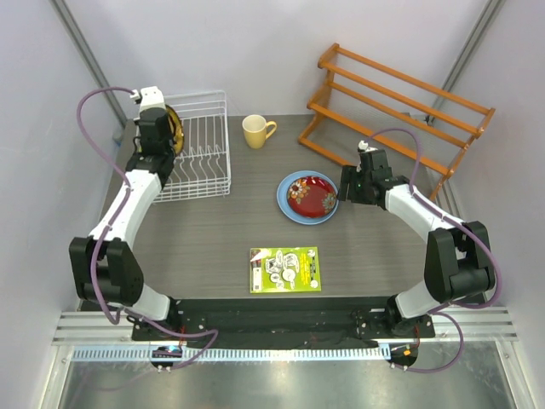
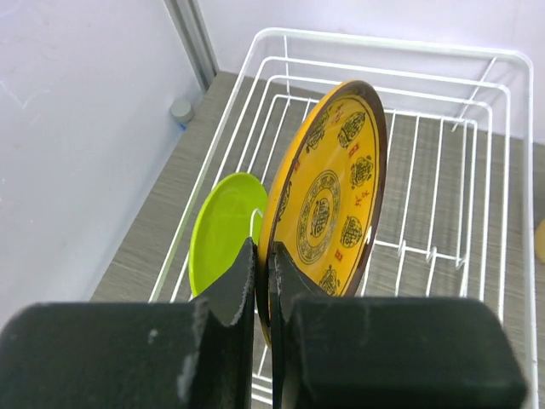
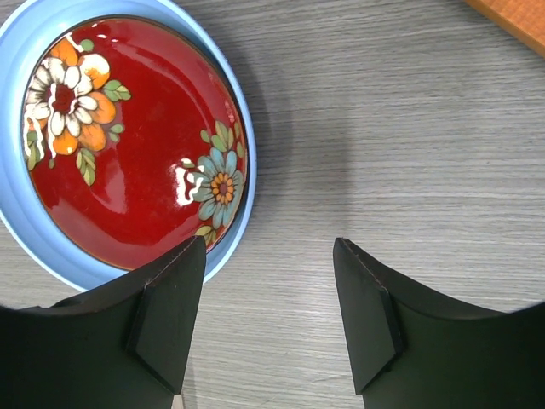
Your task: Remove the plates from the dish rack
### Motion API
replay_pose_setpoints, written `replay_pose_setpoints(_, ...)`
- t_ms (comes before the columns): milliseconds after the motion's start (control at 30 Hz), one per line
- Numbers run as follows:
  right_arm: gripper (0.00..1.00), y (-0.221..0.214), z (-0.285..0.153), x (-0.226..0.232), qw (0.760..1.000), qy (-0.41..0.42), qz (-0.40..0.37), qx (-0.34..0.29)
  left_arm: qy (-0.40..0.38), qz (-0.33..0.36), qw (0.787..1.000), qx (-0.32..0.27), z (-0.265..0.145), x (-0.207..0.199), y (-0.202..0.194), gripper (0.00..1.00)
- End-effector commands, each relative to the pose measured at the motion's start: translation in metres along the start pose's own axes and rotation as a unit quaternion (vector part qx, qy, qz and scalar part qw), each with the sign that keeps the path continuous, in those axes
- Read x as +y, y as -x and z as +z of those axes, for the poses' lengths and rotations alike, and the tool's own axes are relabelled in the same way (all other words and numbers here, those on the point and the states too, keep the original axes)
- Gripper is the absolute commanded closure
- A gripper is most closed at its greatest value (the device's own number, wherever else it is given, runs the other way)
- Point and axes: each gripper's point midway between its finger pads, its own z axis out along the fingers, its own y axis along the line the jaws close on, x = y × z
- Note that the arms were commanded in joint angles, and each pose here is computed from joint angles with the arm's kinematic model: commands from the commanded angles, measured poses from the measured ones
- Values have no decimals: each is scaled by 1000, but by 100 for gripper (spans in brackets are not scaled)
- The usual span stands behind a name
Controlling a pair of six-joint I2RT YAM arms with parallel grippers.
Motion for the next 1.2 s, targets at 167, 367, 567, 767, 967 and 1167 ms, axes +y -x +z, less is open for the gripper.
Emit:
replay_pose_setpoints(167, 33, 47, -28, 58, 990, 130, 17, -59, -203, -160, 965, 38, -53, -62, 11, 100)
replay_pose_setpoints(367, 30, 68, -50, 99, 967, 233, 37, -94, -374, -236, 891, 107, -95, -141, -11, 100)
replay_pose_setpoints(567, 29, 69, -61, 133, 950, 295, 42, -95, -453, -261, 842, 134, -128, -192, -25, 100)
replay_pose_setpoints(767, 28, 71, -63, 153, 939, 324, 41, -103, -494, -279, 807, 163, -152, -222, -41, 100)
replay_pose_setpoints(967, 28, 71, -57, 160, 934, 339, 47, -99, -510, -279, 793, 182, -168, -238, -56, 100)
replay_pose_setpoints(1167, 29, 67, -48, 167, 930, 353, 52, -86, -519, -272, 786, 195, -181, -249, -69, 100)
